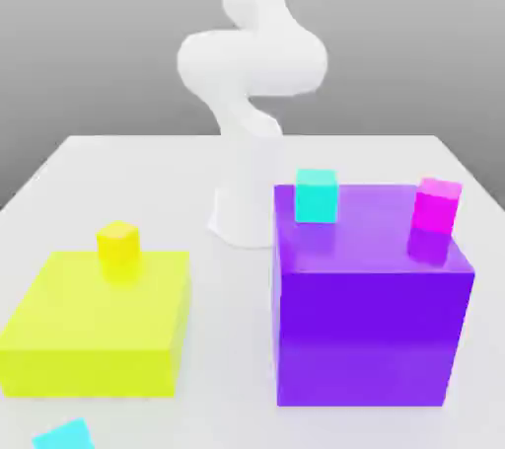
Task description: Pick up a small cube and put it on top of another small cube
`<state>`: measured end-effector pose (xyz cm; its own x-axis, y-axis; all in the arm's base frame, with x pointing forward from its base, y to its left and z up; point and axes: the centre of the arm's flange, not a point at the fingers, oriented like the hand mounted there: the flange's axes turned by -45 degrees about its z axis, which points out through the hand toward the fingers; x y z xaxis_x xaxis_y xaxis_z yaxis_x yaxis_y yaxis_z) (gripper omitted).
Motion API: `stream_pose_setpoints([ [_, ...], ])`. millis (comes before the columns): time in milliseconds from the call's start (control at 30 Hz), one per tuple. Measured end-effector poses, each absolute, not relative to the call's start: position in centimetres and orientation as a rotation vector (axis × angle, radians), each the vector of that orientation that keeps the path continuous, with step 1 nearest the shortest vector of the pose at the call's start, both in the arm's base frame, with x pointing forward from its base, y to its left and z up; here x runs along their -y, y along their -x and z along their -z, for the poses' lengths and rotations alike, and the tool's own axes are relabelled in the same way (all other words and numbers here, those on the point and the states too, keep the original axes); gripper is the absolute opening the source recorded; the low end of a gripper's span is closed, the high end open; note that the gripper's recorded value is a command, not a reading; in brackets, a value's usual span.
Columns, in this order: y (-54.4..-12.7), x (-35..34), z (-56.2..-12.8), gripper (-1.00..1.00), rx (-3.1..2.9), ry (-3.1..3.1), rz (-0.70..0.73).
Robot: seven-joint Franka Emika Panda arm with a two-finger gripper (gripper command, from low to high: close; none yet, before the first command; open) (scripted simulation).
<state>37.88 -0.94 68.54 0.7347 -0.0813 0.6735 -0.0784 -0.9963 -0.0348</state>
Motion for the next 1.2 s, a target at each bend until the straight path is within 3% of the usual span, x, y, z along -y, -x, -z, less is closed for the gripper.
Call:
stream_pose_setpoints([
  [267, -46.9, 5.3, -58.5, 0.0, -0.513, 2.983, 0.847],
  [533, -52.5, 10.7, -46.3, 0.0, -0.885, 2.966, 0.556],
  [767, -54.3, 15.8, -34.3, 0.0, -1.209, 2.888, 0.297],
  [1000, -53.3, 19.5, -21.7, 0.0, -1.503, 2.759, 0.036],
  [1133, -53.0, 20.0, -15.3, 0.0, -1.541, 2.738, 0.002],
  [1167, -53.0, 20.0, -14.1, -1.0, -1.542, 2.737, 0.001],
  [1200, -53.0, 20.0, -14.1, -1.0, -1.542, 2.737, 0.001],
])
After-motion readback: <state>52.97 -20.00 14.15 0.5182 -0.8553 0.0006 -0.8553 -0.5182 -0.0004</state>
